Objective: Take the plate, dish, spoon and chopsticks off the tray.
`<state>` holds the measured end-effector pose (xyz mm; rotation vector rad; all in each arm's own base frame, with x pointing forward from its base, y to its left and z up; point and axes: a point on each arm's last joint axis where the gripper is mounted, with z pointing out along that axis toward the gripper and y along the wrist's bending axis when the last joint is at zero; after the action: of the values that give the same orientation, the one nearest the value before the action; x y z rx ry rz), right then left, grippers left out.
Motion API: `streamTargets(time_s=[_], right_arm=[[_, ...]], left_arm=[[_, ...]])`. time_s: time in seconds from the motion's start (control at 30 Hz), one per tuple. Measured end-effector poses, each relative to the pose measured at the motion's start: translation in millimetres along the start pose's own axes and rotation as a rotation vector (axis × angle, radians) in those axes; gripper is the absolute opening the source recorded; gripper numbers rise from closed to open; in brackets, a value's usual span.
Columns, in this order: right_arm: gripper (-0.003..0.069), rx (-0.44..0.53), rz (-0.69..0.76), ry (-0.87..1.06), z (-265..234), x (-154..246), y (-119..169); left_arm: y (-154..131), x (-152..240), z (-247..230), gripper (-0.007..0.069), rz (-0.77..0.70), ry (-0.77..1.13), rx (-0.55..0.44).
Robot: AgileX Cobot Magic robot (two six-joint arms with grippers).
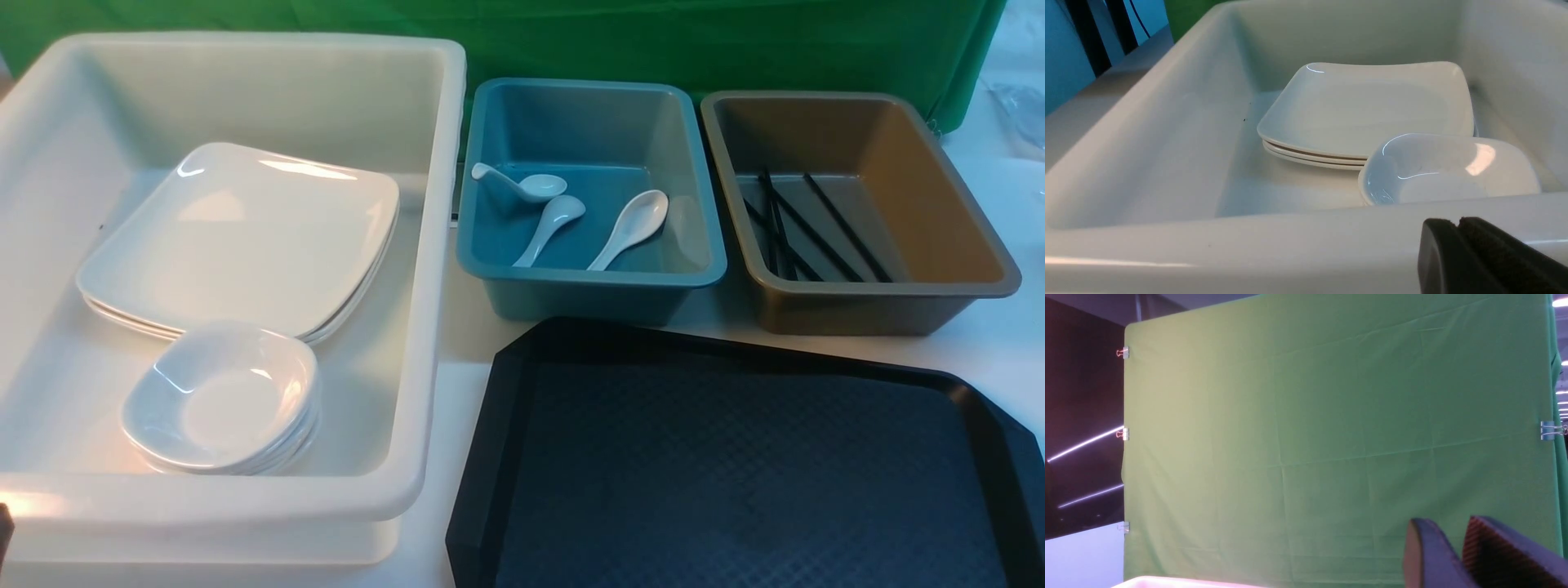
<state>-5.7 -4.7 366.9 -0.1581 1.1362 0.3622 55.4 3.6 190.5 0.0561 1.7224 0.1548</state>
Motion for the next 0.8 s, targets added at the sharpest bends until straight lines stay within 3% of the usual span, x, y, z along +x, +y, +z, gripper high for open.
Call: streamTargets(time_s=[0.8], right_arm=[[0.0235,0.000,0.000,0.000,0.0,0.0,0.0]], left_arm=[[0.0,0.1,0.0,0.0016,-0.002,0.001,0.000]])
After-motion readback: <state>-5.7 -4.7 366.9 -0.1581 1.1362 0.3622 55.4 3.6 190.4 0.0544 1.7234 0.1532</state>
